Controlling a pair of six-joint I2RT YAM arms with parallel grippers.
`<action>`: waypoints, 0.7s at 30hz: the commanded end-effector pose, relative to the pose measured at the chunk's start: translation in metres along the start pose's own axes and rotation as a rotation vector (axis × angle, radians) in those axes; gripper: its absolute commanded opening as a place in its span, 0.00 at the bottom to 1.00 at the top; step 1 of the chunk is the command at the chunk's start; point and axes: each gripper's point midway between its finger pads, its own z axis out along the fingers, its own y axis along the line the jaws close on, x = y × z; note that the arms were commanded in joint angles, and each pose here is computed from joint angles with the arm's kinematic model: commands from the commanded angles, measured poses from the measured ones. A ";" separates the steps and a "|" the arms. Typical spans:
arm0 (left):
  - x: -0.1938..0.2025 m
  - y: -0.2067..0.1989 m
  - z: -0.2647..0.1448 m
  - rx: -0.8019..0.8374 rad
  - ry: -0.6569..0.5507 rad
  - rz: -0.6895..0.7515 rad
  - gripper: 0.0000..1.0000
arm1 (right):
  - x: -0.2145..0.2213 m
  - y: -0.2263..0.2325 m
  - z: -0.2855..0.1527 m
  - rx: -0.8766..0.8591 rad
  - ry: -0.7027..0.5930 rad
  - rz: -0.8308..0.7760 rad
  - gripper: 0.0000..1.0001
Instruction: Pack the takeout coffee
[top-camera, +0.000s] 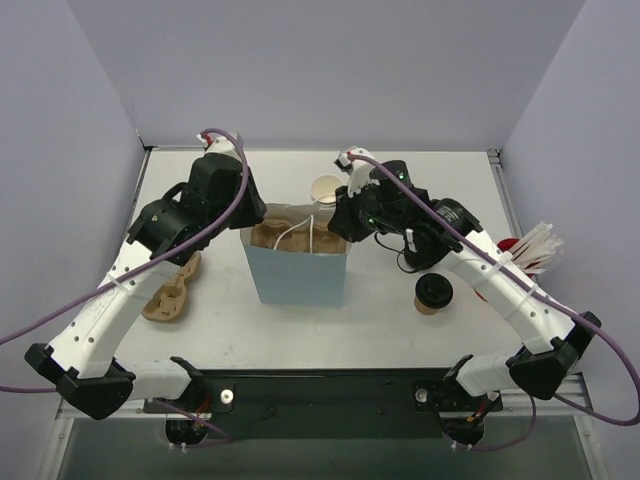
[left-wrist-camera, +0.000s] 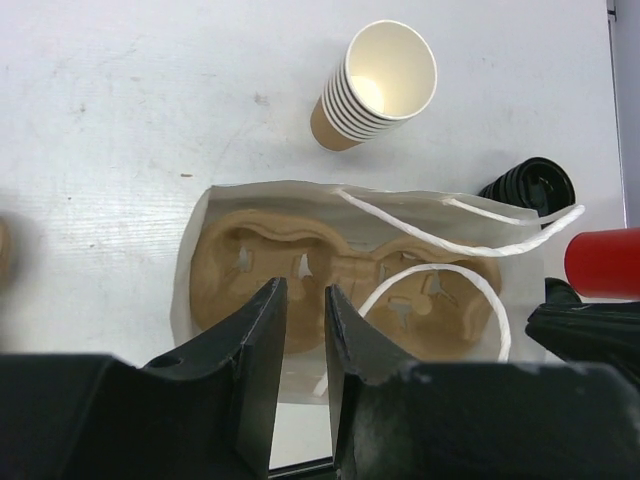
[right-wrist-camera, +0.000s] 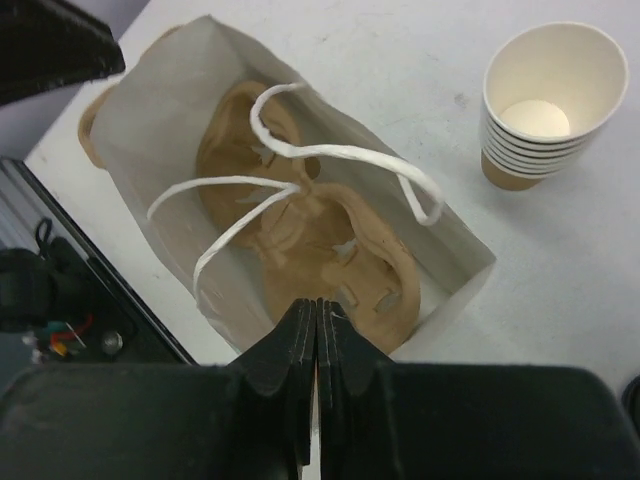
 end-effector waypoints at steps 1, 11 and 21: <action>-0.013 0.015 -0.020 -0.023 -0.032 -0.021 0.32 | -0.003 0.014 0.022 -0.070 -0.029 -0.307 0.00; 0.003 0.065 -0.021 -0.150 0.023 -0.088 0.33 | 0.002 -0.004 0.050 0.000 -0.005 -0.486 0.00; 0.002 0.075 -0.022 -0.156 0.020 -0.098 0.35 | 0.005 -0.024 0.061 0.095 -0.019 -0.477 0.00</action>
